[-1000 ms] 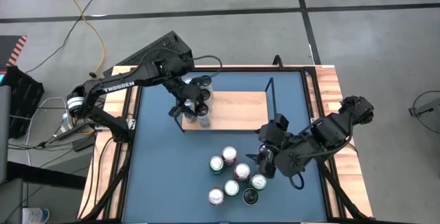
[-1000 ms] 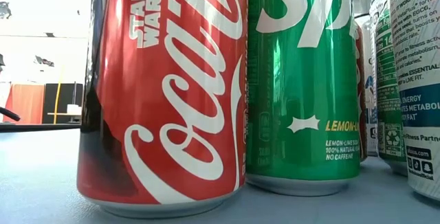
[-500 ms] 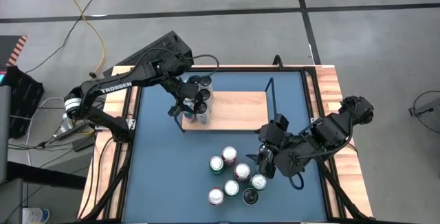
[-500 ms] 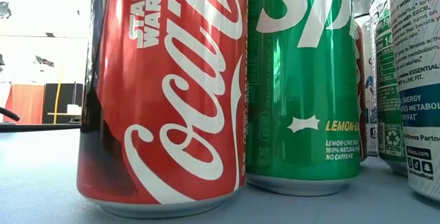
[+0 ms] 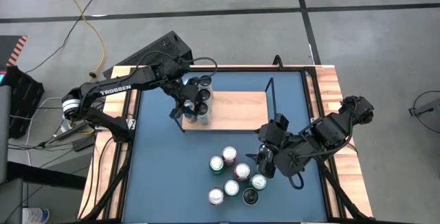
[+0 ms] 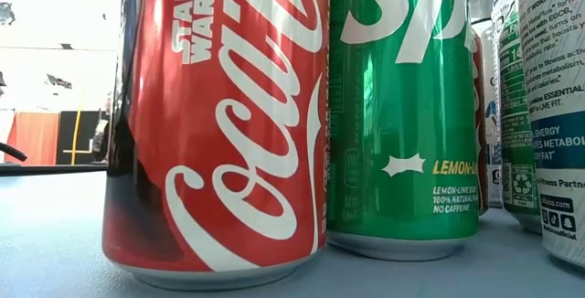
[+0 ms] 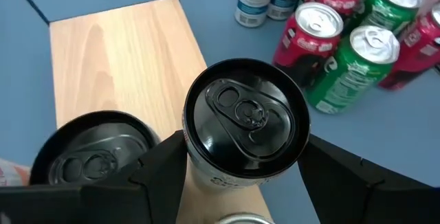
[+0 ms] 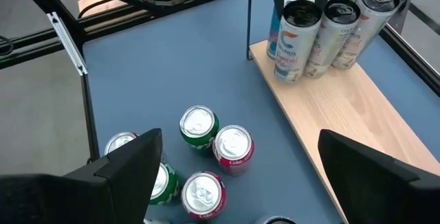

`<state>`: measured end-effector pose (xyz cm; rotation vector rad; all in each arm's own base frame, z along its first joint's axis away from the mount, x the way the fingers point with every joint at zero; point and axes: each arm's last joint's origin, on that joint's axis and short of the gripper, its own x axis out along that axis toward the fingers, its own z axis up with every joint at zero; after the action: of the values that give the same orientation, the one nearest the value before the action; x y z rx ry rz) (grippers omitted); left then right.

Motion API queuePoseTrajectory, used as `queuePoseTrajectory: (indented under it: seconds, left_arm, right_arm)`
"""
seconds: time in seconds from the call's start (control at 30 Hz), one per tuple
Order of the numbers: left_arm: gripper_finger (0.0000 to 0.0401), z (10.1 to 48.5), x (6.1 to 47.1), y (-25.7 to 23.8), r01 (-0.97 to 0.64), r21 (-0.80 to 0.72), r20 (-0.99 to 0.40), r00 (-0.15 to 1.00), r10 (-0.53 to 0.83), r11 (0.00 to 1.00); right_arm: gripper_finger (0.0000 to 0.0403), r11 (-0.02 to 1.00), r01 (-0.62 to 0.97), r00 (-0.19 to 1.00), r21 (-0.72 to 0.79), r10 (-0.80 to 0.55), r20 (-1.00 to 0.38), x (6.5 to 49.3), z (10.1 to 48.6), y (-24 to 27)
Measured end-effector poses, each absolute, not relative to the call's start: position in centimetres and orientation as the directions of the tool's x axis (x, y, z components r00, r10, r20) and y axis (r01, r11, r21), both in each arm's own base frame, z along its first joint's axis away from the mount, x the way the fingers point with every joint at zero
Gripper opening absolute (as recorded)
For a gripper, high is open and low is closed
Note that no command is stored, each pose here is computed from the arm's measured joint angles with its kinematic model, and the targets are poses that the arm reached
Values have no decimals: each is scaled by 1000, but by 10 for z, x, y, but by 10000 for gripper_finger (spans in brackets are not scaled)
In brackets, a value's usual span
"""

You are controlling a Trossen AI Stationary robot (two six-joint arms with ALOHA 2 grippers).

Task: Place canned beverage on shelf
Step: Put the white and orange soda can on the shelf aligned with the other white and orange soda cans

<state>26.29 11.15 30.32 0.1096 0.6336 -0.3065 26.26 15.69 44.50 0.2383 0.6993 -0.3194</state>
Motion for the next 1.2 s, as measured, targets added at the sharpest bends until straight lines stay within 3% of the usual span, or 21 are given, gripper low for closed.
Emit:
queuePoseTrajectory:
  seconds: [0.57,1.2]
  left_arm:
    - [239,297,265,108,281,-15,-607,760,-232,960]
    - [299,297,265,107,230,-57,-620,755,-215,972]
  right_arm:
    - [372,928,358,719,103,-204,-664,263,445,157]
    - [372,929,355,720,110,-196,-666,263,445,157]
